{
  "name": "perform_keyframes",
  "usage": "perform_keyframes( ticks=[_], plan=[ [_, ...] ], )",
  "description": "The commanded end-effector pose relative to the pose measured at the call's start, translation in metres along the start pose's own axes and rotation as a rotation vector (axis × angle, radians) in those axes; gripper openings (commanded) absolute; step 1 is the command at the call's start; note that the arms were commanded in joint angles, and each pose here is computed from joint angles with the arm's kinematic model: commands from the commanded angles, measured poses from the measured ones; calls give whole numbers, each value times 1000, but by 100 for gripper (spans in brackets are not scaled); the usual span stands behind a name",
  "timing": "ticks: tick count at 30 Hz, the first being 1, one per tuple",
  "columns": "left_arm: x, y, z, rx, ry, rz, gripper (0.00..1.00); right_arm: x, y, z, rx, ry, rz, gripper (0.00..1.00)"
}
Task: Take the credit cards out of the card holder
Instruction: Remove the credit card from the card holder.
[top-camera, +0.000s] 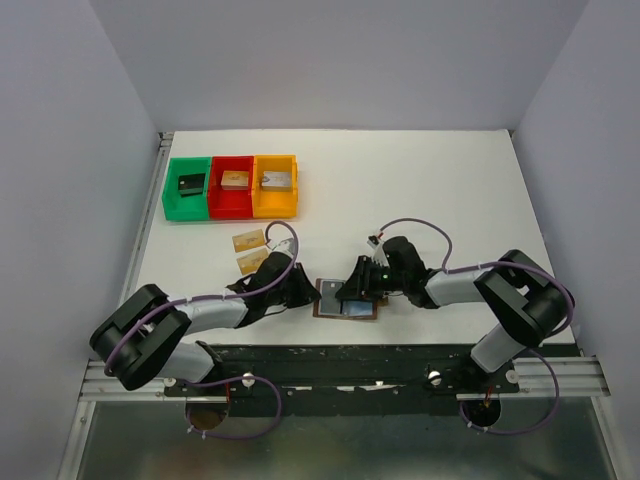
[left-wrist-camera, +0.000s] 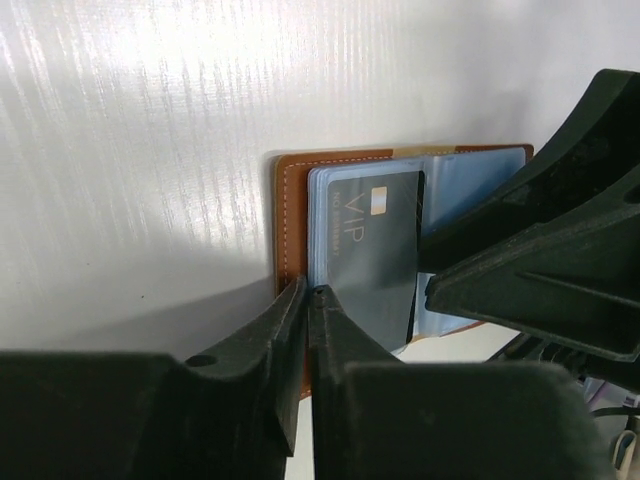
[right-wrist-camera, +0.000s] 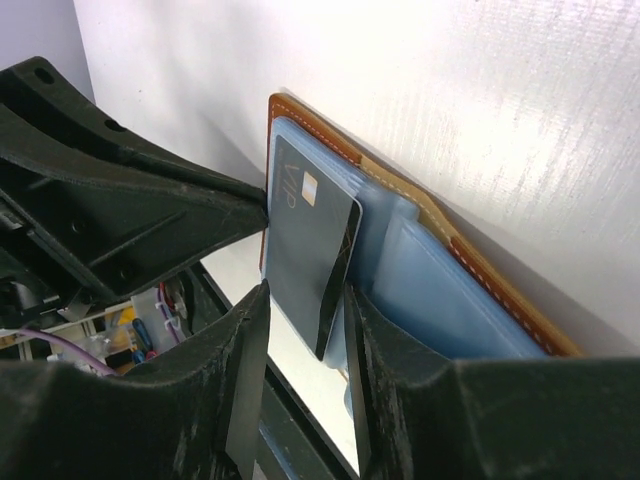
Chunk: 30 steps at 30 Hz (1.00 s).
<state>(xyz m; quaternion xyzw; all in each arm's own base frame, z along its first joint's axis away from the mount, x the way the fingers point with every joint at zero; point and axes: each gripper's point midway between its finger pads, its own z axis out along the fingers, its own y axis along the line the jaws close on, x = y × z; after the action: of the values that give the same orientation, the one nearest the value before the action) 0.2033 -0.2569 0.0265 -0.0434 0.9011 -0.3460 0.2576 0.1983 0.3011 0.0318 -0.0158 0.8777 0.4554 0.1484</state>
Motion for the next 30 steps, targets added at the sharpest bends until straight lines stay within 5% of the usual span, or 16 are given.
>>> perform_keyframes(
  ticks=[1,15,22,30],
  plan=[
    [9,18,-7,-63,6,-13,29,0,2,3,-39,-2,9,44],
    [9,24,-9,-77,-5,-25,25,-1,13,6,-112,13,10,43],
    [3,17,-13,-60,-26,-19,40,3,-1,6,-40,22,9,43],
    [-4,15,-17,-69,-50,1,43,4,-9,2,16,29,-19,44]
  ],
)
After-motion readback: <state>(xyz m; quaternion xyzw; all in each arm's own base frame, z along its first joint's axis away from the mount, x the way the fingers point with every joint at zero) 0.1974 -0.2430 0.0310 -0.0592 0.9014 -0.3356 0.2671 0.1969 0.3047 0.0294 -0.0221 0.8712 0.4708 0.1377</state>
